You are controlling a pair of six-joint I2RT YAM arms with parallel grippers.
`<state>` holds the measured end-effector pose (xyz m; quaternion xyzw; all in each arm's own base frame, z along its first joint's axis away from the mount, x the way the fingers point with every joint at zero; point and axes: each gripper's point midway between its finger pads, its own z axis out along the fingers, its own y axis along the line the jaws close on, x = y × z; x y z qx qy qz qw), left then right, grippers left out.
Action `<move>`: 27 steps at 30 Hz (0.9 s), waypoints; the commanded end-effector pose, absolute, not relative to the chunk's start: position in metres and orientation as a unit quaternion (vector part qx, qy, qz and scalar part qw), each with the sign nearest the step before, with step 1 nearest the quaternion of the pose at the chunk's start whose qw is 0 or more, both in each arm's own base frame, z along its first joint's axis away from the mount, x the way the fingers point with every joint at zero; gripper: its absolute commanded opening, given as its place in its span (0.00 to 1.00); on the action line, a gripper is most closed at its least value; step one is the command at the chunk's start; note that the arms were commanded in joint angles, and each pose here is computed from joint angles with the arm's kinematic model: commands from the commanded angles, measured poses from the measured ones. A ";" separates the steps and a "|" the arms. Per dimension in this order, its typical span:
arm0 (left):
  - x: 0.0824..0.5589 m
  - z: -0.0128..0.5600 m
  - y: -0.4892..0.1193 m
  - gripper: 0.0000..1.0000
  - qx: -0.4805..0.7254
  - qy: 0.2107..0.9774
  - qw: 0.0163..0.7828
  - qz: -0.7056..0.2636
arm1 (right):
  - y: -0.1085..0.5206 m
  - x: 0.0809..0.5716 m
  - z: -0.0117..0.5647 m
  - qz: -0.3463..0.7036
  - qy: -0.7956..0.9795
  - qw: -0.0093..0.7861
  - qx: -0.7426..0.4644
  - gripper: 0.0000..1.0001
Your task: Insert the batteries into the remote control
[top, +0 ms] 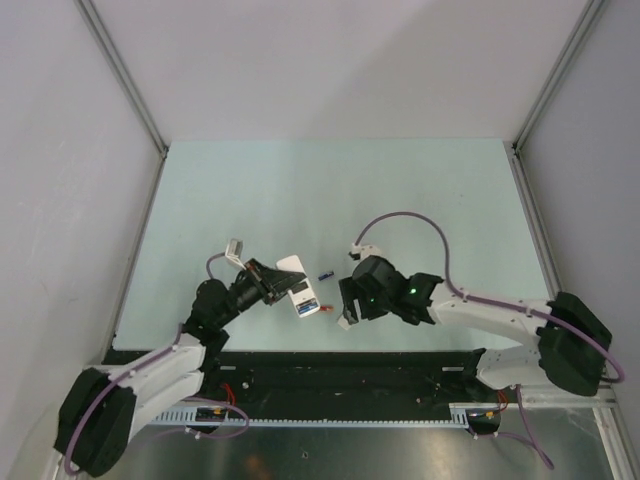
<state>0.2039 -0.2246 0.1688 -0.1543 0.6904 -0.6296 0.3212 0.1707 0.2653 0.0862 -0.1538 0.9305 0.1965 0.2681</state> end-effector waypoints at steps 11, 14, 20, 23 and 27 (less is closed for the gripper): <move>0.189 0.174 -0.217 0.00 -0.119 0.691 0.342 -0.626 | 0.298 0.180 0.065 0.163 0.890 0.294 -0.307 0.86; 0.188 0.177 -0.217 0.00 -0.115 0.688 0.343 -0.629 | 0.304 0.179 0.057 0.162 0.885 0.282 -0.333 0.85; 0.185 0.180 -0.218 0.00 -0.106 0.686 0.343 -0.633 | 0.308 0.176 0.042 0.148 0.882 0.259 -0.364 0.82; 0.184 0.180 -0.218 0.00 -0.106 0.686 0.342 -0.634 | 0.306 0.176 0.035 0.136 0.882 0.251 -0.375 0.80; 0.183 0.180 -0.218 0.00 -0.106 0.684 0.342 -0.635 | 0.301 0.177 0.029 0.123 0.882 0.243 -0.385 0.78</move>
